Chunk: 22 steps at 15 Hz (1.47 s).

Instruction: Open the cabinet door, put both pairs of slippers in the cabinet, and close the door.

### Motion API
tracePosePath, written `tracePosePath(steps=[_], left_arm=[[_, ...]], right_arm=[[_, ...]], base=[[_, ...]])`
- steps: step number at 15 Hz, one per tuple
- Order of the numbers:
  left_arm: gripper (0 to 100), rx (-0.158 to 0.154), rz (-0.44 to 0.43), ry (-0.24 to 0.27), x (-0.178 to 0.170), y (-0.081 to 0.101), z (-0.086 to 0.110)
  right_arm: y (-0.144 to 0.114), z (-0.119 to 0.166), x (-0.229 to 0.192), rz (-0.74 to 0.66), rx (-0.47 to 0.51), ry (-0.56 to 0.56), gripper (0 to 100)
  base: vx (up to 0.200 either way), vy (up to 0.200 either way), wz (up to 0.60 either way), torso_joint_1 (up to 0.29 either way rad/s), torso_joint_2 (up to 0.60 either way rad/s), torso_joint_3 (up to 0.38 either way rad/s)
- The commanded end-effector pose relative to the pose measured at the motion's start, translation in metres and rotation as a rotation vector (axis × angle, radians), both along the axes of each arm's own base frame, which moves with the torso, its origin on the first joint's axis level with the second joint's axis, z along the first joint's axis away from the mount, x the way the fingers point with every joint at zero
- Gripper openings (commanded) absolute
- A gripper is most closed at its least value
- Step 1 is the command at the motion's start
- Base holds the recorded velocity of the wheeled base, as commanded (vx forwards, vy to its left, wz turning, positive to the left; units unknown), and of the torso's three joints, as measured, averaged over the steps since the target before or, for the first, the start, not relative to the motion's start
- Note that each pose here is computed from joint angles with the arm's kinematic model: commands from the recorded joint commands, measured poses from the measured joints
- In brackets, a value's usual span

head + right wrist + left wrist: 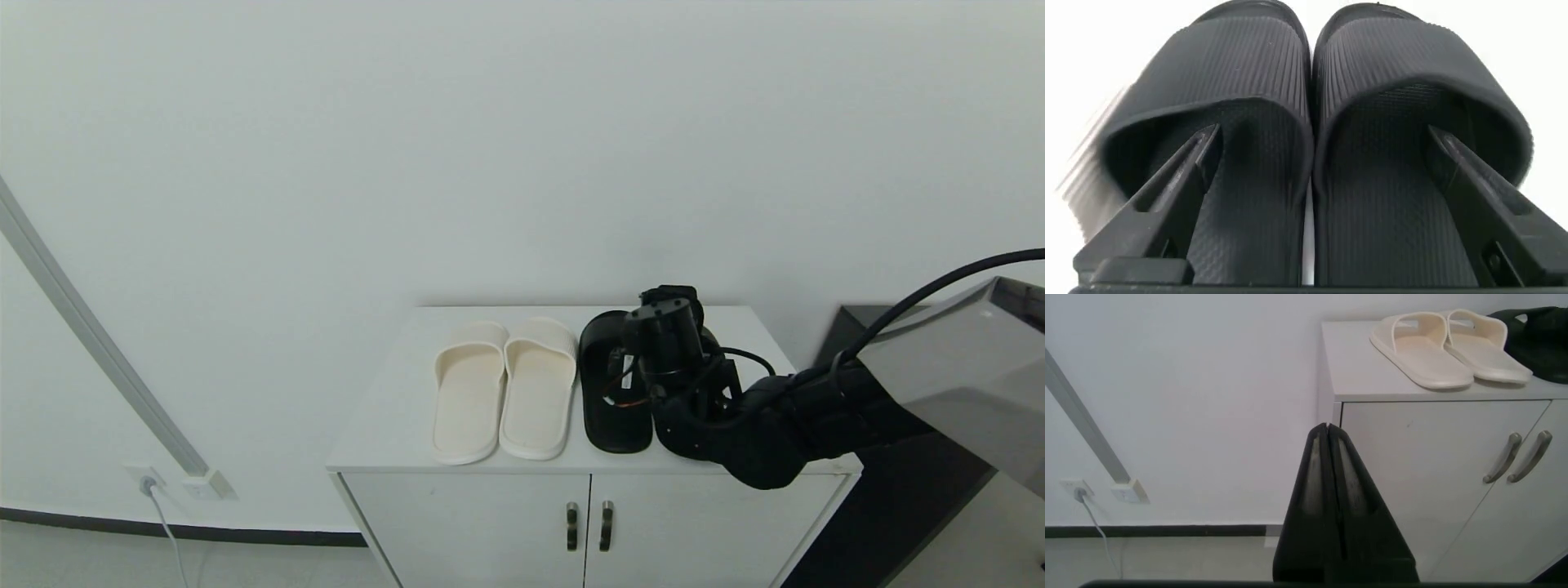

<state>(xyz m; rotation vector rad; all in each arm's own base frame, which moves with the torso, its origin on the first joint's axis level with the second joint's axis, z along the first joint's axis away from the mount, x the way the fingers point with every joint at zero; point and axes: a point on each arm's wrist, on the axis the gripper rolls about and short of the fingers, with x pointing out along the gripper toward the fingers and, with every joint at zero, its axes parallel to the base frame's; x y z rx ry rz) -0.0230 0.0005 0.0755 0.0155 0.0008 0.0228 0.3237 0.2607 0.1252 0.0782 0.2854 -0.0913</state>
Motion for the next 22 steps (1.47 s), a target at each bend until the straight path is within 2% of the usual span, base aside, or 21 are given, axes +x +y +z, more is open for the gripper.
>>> tracePosePath(steps=[1,5,9,10,17,21,22], left_arm=[[0,0.0,0.0,0.002,0.0,0.0,0.0],[0,-0.002,0.0,0.001,0.0,0.0,0.0],[0,-0.003,0.0,0.001,0.0,0.0,0.0],[0,-0.003,-0.001,0.001,0.0,0.0,0.0],[0,-0.003,0.0,0.001,0.0,0.0,0.0],[0,-0.002,-0.001,0.001,0.0,0.0,0.0],[0,-0.002,-0.001,0.001,0.0,0.0,0.0]], right_arm=[[0.001,-0.004,0.003,-0.003,-0.005,0.005,100],[0.002,-0.007,0.028,-0.027,-0.019,-0.019,100],[0.001,-0.008,0.033,-0.034,-0.029,-0.02,100],[0.001,-0.008,0.033,-0.033,-0.033,-0.018,0],[-0.001,-0.005,0.032,-0.035,-0.029,-0.023,0],[-0.009,0.026,0.018,-0.008,-0.003,-0.062,0],[-0.015,0.037,0.001,0.082,0.012,-0.059,0]], base=[[0.0,0.0,0.0,0.0,0.0,0.0],[0.0,0.0,0.0,0.0,0.0,0.0],[0.0,0.0,0.0,0.0,0.0,0.0],[0.0,0.0,0.0,0.0,0.0,0.0],[0.0,0.0,0.0,0.0,0.0,0.0],[0.0,0.0,0.0,0.0,0.0,0.0],[0.0,0.0,0.0,0.0,0.0,0.0]])
